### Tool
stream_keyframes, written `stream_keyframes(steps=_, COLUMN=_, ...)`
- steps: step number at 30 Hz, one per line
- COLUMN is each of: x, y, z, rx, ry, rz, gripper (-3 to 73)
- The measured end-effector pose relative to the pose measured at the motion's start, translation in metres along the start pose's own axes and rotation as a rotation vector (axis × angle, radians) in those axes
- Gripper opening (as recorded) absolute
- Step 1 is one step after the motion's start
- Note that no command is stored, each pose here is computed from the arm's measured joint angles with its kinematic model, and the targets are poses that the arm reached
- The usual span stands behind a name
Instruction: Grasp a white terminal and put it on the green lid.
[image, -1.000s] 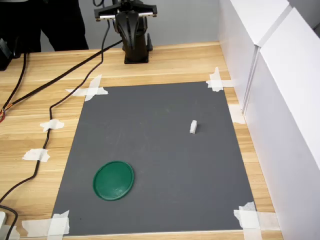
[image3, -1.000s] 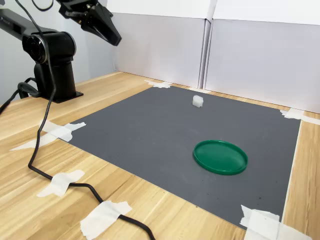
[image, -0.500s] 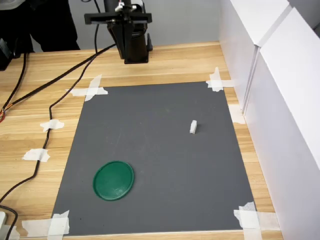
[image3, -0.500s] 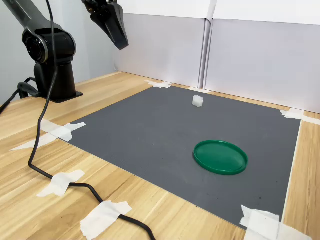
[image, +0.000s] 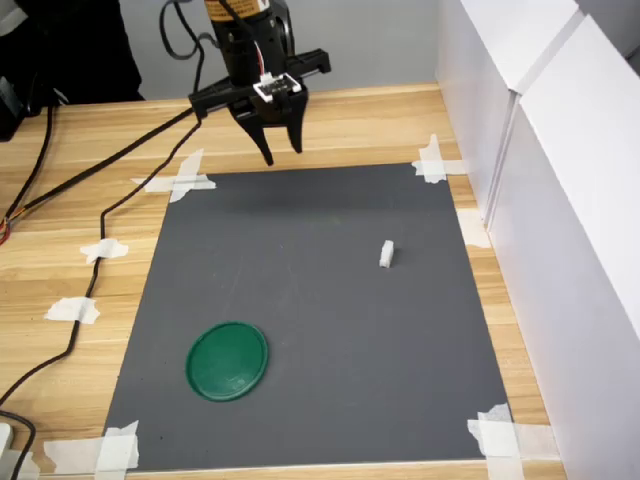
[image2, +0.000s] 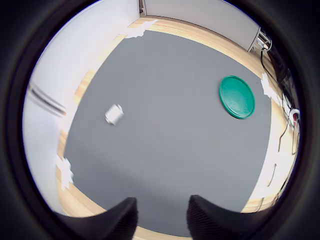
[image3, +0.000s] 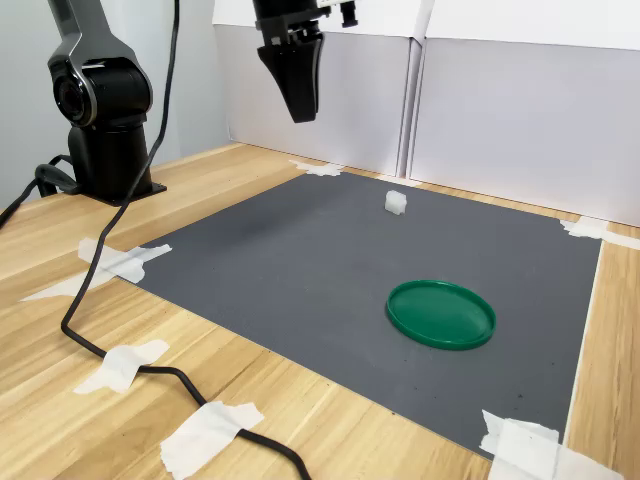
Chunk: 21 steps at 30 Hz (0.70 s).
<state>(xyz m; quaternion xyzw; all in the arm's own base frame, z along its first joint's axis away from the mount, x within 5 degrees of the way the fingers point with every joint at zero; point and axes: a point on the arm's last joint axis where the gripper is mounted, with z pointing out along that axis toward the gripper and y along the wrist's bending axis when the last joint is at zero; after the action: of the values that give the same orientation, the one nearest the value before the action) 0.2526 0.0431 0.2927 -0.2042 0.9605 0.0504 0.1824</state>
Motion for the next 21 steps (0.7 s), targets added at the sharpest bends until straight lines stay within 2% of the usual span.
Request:
stream_keyframes(steps=3, x=-0.013, y=0.006, z=0.009, rx=-0.015, ry=0.021, rz=0.024, gripper=61.4)
stream_keyframes(steps=6, x=-0.023, y=0.023, z=0.019, rx=-0.018, ry=0.058, rz=-0.024, gripper=67.4)
stream_keyframes(steps=11, x=-0.037, y=0.052, z=0.039, rx=-0.045, ry=0.105, rz=-0.044, gripper=69.3)
stream_keyframes(steps=16, x=-0.047, y=0.069, z=0.064, rx=-0.053, ry=0.099, rz=0.087, gripper=69.6)
stream_keyframes(steps=21, x=-0.055, y=0.069, z=0.089, rx=-0.048, ry=0.070, rz=0.177, gripper=69.6)
